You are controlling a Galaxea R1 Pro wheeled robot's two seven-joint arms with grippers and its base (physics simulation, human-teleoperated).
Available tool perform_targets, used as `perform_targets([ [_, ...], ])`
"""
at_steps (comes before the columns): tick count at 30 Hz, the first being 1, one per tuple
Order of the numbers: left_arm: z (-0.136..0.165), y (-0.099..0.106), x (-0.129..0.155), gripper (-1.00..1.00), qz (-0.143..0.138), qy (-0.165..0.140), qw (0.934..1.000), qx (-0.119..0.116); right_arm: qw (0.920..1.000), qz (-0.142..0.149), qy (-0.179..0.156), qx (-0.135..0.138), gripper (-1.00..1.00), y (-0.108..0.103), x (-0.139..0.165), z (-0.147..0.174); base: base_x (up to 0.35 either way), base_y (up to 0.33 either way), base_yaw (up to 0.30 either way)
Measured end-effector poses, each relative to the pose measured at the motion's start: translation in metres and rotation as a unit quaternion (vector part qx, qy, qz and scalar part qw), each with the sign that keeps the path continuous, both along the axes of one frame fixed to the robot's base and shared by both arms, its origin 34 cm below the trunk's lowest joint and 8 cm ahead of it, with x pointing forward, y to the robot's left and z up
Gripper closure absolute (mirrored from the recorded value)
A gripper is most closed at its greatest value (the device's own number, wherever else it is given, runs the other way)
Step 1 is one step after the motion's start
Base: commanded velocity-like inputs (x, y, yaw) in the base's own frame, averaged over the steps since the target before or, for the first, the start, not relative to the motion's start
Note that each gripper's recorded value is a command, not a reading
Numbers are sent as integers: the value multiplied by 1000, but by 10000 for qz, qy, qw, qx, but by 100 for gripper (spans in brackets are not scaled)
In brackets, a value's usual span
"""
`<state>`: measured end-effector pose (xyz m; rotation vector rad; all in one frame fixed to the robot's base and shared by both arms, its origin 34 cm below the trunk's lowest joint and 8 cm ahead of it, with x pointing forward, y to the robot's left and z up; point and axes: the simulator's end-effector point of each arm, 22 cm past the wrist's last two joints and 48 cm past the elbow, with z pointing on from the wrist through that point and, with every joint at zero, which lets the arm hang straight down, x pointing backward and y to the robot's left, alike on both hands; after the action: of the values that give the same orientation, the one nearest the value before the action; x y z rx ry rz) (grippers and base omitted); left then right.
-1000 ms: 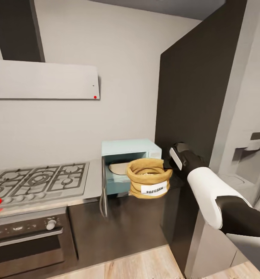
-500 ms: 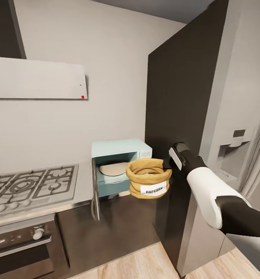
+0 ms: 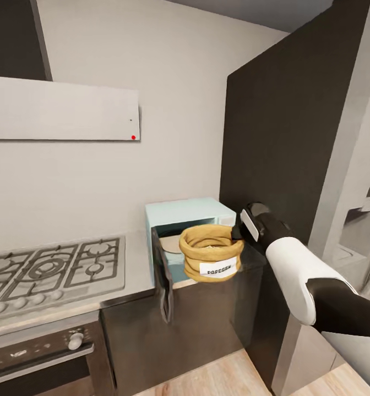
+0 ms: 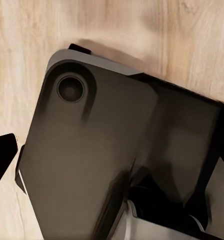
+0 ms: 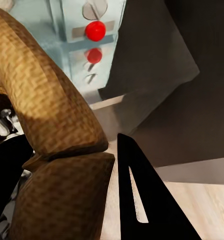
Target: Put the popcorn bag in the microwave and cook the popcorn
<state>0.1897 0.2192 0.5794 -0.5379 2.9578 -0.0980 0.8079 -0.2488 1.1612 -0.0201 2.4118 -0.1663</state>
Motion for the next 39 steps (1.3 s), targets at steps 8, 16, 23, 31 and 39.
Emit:
perform_targets([
  [8, 0, 0, 0, -100, 0, 2, 10000, 0, 10000, -5, 9, 13, 100, -1, 0, -1, 53, 158, -14],
  [16, 0, 0, 0, -100, 3, 1, 10000, 0, 10000, -23, 10, -10, 100, -3, 0, -1, 1, 2, -226],
  [23, 0, 0, 1, -100, 1, -2, 10000, 0, 10000, -30, 2, -17, 100, -4, 0, 0, 0, 0, -190],
  [31, 0, 0, 0, -100, 5, -2, 10000, 0, 10000, -31, -15, -10, 100, -4, 1, 1, 0, 0, -8],
  [39, 0, 0, 1, -100, 1, -7, 10000, 0, 10000, -32, -40, -9, 100, -4, 1, 3, 48, 69, 0],
])
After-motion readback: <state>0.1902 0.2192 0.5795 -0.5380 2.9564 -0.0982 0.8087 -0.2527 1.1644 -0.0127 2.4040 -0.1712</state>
